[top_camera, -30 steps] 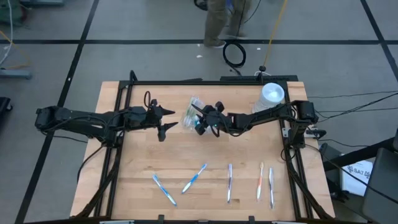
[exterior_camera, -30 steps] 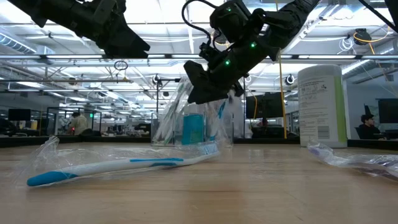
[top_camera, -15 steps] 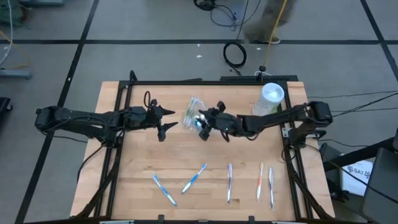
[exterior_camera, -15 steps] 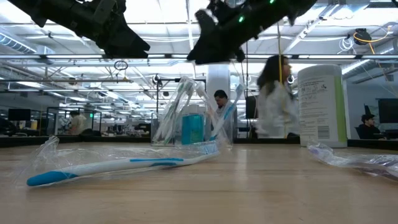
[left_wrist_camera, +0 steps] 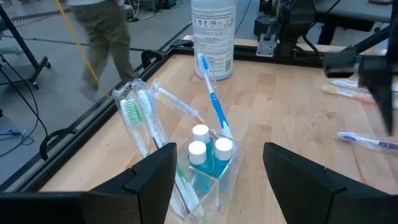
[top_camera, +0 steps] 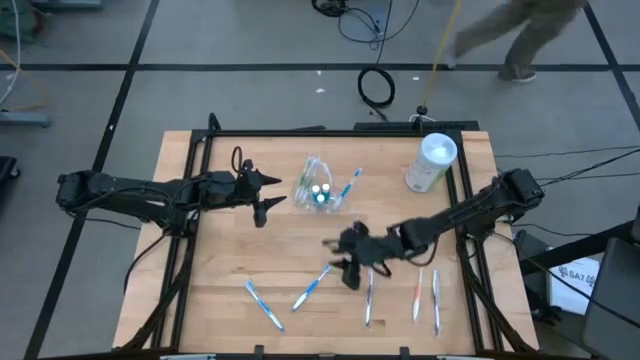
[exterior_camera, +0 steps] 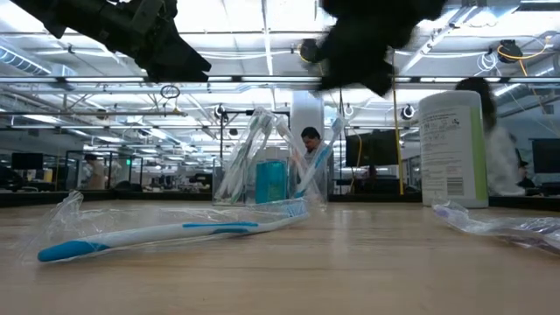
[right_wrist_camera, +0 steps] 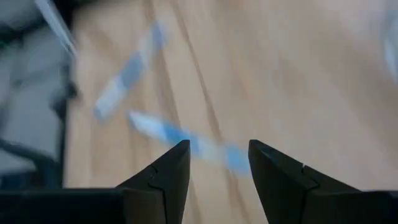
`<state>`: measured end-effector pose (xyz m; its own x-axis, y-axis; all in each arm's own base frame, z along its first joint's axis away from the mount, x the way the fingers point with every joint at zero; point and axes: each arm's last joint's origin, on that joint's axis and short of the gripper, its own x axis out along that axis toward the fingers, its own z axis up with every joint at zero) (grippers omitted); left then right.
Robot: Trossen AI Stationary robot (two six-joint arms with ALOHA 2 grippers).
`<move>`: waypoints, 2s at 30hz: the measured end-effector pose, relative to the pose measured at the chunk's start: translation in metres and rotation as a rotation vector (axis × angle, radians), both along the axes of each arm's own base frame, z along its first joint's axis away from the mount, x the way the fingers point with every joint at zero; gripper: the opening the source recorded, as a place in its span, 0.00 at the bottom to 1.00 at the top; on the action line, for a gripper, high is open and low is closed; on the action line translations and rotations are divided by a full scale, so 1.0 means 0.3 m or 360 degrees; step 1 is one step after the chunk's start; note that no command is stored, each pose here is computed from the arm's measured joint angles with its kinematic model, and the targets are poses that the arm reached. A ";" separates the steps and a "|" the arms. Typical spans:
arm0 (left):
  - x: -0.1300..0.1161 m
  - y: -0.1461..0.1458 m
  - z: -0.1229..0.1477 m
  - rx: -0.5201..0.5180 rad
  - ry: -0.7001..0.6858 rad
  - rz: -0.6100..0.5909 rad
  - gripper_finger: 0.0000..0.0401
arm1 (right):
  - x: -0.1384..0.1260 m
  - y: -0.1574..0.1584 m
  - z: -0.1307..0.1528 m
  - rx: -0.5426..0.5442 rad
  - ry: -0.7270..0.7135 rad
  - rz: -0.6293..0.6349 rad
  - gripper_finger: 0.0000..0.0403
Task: Pick & Place toothbrushing station
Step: Put the purple toothbrush into the right section of the transparent organizer
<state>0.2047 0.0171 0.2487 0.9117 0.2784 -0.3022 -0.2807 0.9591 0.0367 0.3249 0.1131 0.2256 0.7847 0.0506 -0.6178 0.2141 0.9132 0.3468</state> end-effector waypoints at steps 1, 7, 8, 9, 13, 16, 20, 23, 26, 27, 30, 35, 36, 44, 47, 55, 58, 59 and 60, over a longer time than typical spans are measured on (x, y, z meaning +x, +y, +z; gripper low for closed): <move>0.000 0.000 0.000 -0.0001 -0.0001 0.0000 0.62 | -0.021 0.018 -0.018 0.0030 0.0093 -0.0018 0.39; 0.000 -0.001 0.000 -0.0004 -0.0001 -0.0001 0.62 | -0.141 0.095 -0.076 0.0230 0.0569 -0.0325 0.39; 0.000 -0.001 0.000 -0.0005 -0.0002 -0.0001 0.62 | -0.156 0.106 -0.083 0.0272 0.0616 -0.0397 0.39; 0.000 -0.001 0.000 -0.0006 -0.0002 -0.0001 0.62 | -0.171 0.118 -0.085 0.0319 0.0647 -0.0466 0.39; 0.000 -0.001 0.000 -0.0009 -0.0003 0.0000 0.62 | -0.214 0.137 -0.128 0.0490 0.0696 -0.0715 0.39; 0.000 -0.001 0.000 -0.0009 -0.0003 0.0000 0.62 | -0.244 0.124 -0.192 0.0517 0.0659 -0.0849 0.39; 0.000 -0.001 0.000 -0.0018 -0.0006 0.0004 0.62 | -0.271 0.093 -0.283 0.0648 0.0586 -0.0906 0.39; 0.000 -0.001 0.000 -0.0026 -0.0009 0.0007 0.62 | -0.278 0.065 -0.326 0.0768 0.0467 -0.0895 0.39; 0.000 -0.001 0.000 -0.0026 -0.0008 0.0007 0.62 | -0.278 0.047 -0.347 0.0804 0.0381 -0.0853 0.38; 0.000 -0.001 0.000 -0.0027 -0.0010 0.0007 0.62 | -0.277 0.042 -0.349 0.0798 0.0374 -0.0841 0.38; 0.000 -0.001 0.000 -0.0027 -0.0010 0.0007 0.62 | -0.277 0.026 -0.355 0.0739 0.0380 -0.0822 0.37; 0.000 -0.001 0.000 -0.0022 -0.0007 0.0005 0.62 | -0.273 0.010 -0.359 0.0665 0.0399 -0.0780 0.27; 0.000 -0.001 0.000 -0.0021 -0.0006 0.0005 0.62 | -0.272 0.007 -0.360 0.0659 0.0402 -0.0780 0.25; 0.000 -0.001 0.000 -0.0019 -0.0006 0.0004 0.62 | -0.265 -0.010 -0.362 0.0621 0.0397 -0.0776 0.10; 0.000 -0.001 0.000 -0.0016 -0.0005 0.0003 0.62 | -0.254 -0.013 -0.357 0.0617 0.0351 -0.0738 0.07; 0.000 -0.001 0.000 -0.0016 -0.0005 0.0003 0.62 | -0.161 -0.062 -0.288 0.0502 -0.0096 -0.0448 0.06; 0.000 -0.001 0.000 -0.0016 -0.0005 0.0003 0.62 | -0.114 -0.109 -0.236 0.0394 -0.0385 -0.0358 0.06; 0.000 -0.001 0.000 -0.0016 -0.0005 0.0003 0.62 | -0.102 -0.126 -0.218 0.0347 -0.0484 -0.0334 0.06; 0.000 -0.001 0.000 -0.0016 -0.0005 0.0003 0.62 | -0.091 -0.144 -0.196 0.0292 -0.0589 -0.0311 0.06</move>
